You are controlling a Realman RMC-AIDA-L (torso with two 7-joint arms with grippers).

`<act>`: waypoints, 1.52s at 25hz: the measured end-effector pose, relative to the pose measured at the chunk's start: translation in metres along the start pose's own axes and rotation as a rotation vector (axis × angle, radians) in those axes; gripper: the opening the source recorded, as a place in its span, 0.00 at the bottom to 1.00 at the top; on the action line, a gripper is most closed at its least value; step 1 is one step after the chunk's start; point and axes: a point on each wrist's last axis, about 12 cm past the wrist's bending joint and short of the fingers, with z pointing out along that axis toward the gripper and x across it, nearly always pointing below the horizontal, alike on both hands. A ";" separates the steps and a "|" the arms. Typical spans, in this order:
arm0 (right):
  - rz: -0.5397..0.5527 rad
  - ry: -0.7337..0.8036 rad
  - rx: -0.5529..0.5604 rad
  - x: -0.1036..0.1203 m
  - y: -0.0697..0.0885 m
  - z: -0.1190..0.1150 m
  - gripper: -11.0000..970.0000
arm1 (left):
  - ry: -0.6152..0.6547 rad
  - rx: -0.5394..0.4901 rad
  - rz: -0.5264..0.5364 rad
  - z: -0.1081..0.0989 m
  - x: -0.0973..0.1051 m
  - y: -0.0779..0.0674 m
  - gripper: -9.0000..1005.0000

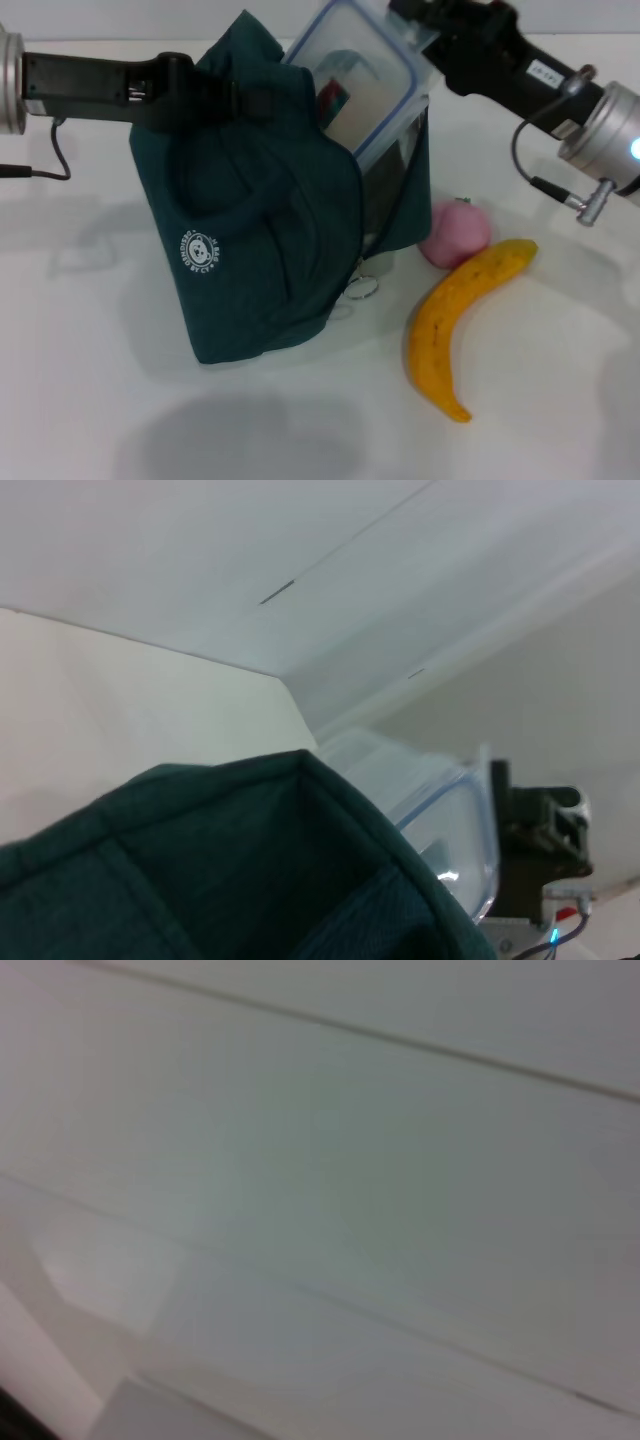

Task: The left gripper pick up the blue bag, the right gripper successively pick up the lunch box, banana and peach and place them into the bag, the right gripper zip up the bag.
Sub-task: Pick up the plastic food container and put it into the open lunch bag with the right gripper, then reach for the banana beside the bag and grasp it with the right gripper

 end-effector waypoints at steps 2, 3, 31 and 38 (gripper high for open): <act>-0.004 0.035 0.017 0.002 -0.001 0.005 0.11 | 0.001 0.003 0.002 0.001 -0.001 -0.001 0.05; -0.006 0.048 0.022 0.003 -0.002 0.007 0.11 | 0.002 0.004 0.002 0.002 -0.001 -0.001 0.05; -0.316 0.001 0.016 -0.041 0.016 -0.040 0.59 | -0.024 -0.015 -0.030 -0.009 0.007 0.008 0.05; -0.666 0.247 0.115 -0.078 0.056 -0.057 0.59 | -0.028 -0.026 -0.033 -0.014 0.009 0.010 0.05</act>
